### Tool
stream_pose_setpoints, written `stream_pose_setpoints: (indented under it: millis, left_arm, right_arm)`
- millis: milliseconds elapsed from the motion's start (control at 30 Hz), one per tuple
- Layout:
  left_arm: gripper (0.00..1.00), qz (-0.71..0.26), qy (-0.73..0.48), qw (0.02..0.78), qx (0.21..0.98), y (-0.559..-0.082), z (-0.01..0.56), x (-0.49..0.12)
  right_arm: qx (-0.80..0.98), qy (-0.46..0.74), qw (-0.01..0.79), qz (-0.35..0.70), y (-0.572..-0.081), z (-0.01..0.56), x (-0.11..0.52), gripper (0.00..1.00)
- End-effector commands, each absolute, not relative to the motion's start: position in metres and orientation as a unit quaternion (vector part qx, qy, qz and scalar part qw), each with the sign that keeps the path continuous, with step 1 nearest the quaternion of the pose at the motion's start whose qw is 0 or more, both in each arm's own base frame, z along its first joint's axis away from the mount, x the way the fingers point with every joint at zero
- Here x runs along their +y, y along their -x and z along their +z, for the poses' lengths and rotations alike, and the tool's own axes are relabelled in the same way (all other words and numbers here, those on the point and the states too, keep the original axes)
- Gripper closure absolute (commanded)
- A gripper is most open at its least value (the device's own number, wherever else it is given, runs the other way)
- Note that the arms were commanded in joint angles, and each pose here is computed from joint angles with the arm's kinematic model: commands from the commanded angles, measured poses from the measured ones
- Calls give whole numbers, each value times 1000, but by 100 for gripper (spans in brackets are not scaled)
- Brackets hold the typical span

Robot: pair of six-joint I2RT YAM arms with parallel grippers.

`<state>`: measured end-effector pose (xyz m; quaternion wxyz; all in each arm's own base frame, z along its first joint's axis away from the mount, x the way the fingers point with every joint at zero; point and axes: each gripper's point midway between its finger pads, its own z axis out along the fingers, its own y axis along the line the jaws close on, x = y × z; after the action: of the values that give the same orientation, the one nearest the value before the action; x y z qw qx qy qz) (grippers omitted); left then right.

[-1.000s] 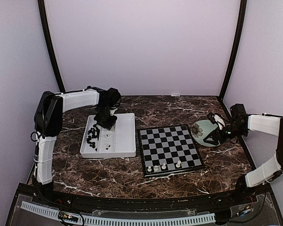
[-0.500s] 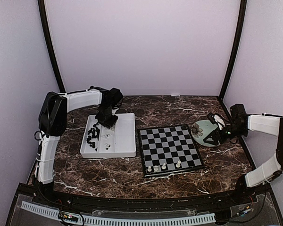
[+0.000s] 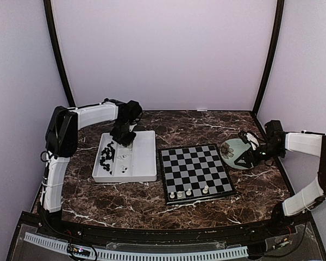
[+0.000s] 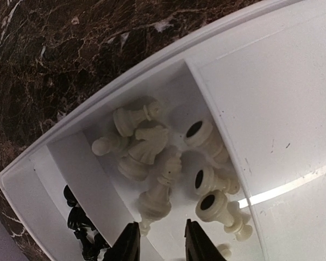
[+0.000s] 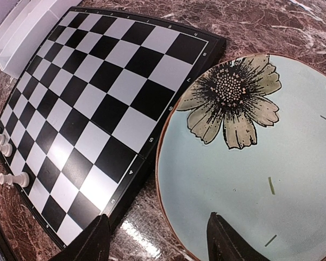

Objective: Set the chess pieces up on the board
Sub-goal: Pick up the chess pile from the storage box.

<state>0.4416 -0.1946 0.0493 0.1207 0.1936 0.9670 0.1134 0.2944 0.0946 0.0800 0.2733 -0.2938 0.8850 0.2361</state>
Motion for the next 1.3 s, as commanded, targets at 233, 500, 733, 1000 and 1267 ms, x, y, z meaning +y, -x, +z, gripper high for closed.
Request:
stream_pose_setpoints:
  millis: [233,500,733,1000,1267]
  left_arm:
    - [72,136,-172,77,973,-432,24,-173]
    - [75,144,-153,75,975,-431,17,-168]
    - [90,145,-136,71,977,-428,21,-167]
    - [100,131,-126,91,979,-421,56,-166]
    - [100,-33,-164,158,973,-400,105,-208]
  right_arm:
    - [882,299,279,235,-297,84,95,38]
    - [882,298,279,234,-298,84,95,38]
    - [882,299,279,235,-298,84,95,38]
    - [881,299,282,236,-298,87,95,38]
    - [871,307,299,241,-300,102,100,39]
